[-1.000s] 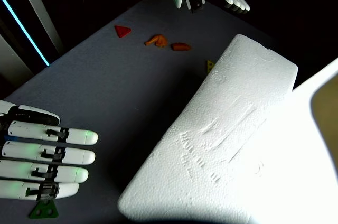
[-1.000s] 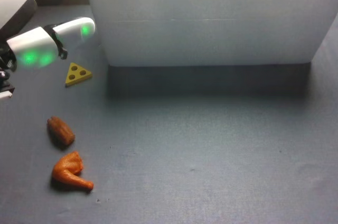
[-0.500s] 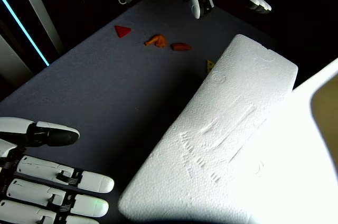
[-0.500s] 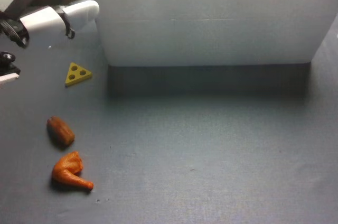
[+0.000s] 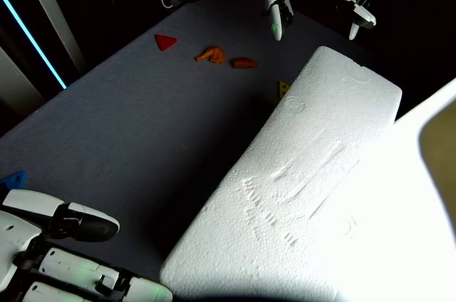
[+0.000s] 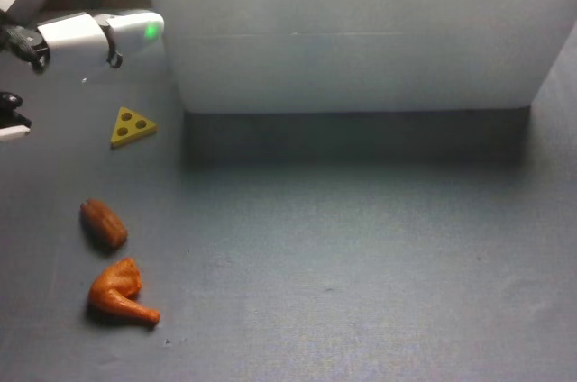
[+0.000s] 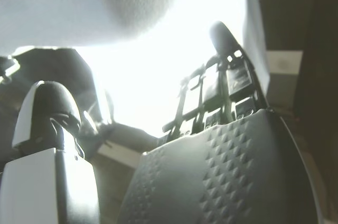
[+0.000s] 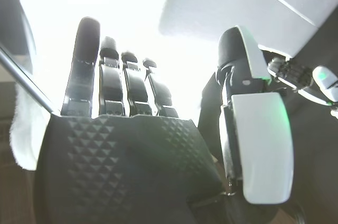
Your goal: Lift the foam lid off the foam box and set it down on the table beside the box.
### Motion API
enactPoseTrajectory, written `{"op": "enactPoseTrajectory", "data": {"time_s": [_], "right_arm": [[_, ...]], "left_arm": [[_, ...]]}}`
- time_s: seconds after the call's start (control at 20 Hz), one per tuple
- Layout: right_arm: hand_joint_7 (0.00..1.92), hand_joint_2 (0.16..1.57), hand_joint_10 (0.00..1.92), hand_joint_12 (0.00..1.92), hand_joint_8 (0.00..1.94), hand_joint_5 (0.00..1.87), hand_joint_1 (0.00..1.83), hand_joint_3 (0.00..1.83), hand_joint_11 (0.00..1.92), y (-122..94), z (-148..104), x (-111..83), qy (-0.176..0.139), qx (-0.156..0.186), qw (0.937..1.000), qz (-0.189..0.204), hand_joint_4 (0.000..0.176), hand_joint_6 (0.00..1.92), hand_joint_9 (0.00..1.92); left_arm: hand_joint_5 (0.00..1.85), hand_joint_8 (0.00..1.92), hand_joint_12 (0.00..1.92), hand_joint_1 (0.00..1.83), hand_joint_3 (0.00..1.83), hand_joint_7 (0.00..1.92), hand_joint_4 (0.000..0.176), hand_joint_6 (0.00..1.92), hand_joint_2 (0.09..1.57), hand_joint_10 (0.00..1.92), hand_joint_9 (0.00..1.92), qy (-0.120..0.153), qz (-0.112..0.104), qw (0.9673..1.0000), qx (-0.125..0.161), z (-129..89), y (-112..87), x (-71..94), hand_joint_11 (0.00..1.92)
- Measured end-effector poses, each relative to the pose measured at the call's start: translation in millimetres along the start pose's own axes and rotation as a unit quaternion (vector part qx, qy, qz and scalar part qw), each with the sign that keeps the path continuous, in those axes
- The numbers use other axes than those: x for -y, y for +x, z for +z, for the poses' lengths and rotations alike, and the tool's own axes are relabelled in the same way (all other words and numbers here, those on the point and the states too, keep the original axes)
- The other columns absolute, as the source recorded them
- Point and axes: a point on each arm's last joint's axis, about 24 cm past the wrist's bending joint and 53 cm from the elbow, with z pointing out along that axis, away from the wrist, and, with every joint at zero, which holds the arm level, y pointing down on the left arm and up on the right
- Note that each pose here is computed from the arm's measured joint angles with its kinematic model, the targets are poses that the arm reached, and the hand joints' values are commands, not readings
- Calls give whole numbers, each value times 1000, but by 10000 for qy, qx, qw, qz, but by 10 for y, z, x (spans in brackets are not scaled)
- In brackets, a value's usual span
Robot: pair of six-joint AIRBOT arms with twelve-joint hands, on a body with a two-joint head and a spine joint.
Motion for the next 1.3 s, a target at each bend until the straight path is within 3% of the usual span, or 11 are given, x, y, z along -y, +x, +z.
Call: {"op": "enactPoseTrajectory", "data": {"time_s": [0.1, 0.25, 0.3, 0.4, 0.45, 0.5, 0.65, 0.7, 0.9, 1.15, 1.3], "right_arm": [[0, 1198, 0, 1921, 0, 0, 513, 0, 0, -34, 67, 9, 14, 58, 10000, 40, 0, 0, 0], [0, 1175, 0, 1921, 0, 0, 510, 0, 0, 6, 192, -4, 69, 35, 9999, 73, 3, 0, 0], [0, 1177, 0, 1921, 0, 0, 502, 0, 0, 40, 216, -9, 69, 3, 10000, 58, 0, 0, 0], [0, 1192, 0, 1921, 0, 0, 602, 0, 0, 128, 248, 8, 117, -101, 9998, 90, 0, 0, 0], [0, 1187, 0, 1742, 0, 0, 608, 0, 0, 148, 256, 27, 149, -132, 9998, 97, 0, 0, 0], [0, 1165, 0, 1788, 0, 0, 598, 0, 0, 157, 263, 64, 208, -151, 9996, 111, 0, 0, 0], [0, 1157, 0, 1920, 0, 0, 628, 1, 0, 108, 272, 139, 329, -82, 9993, 147, 10, 0, 0], [0, 1144, 0, 1921, 0, 0, 599, 0, 0, 100, 273, 144, 333, -73, 9993, 132, 1, 0, 0], [0, 1165, 0, 1921, 0, 0, 601, 4, 0, 79, 281, 197, 416, -50, 9990, 146, 0, 0, 0], [0, 1168, 0, 1921, 0, 0, 574, 3, 0, 88, 317, 313, 583, -51, 9981, 209, 0, 0, 0], [0, 1177, 0, 1921, 0, 0, 598, 6, 0, 140, 356, 340, 638, -100, 9976, 260, 4, 0, 0]], "left_arm": [[0, 0, 1136, 648, 2, 0, 0, 0, 1049, 0, 0, -49, 5, 10000, 37, 29, -28, -41, 0], [0, 0, 1178, 589, 1, 0, 24, 0, 1027, 0, 0, -204, -69, 9998, 28, 74, 17, -149, 0], [0, 0, 1189, 565, 4, 0, 20, 0, 1036, 0, 0, -256, -93, 9996, 0, 83, 48, -181, 0], [0, 0, 865, 610, 0, 0, 16, 0, 1030, 0, 0, -321, -137, 9994, -20, 121, 72, -217, 0], [0, 0, 709, 622, 0, 0, 7, 0, 1036, 0, 0, -329, -132, 9994, -10, 139, 64, -225, 0], [0, 0, 677, 610, 2, 0, 8, 0, 1042, 0, 0, -357, -182, 9992, 24, 151, 59, -237, 0], [0, 0, 972, 535, 0, 0, 0, 0, 1040, 0, 0, -451, -187, 9988, 17, 162, 61, -298, 0], [0, 0, 998, 538, 0, 0, 0, 0, 1038, 0, 0, -472, -197, 9987, -4, 163, 83, -311, 0], [0, 0, 887, 530, 0, 0, 0, 0, 1024, 0, 0, -530, -205, 9984, 13, 170, 71, -351, 0], [0, 0, 495, 547, 1, 0, 0, 0, 1037, 0, 0, -668, -279, 9974, -17, 201, 129, -451, 0], [0, 0, 464, 584, 0, 0, 0, 0, 1032, 0, 0, -720, -315, 9969, -57, 247, 161, -486, 0]]}}
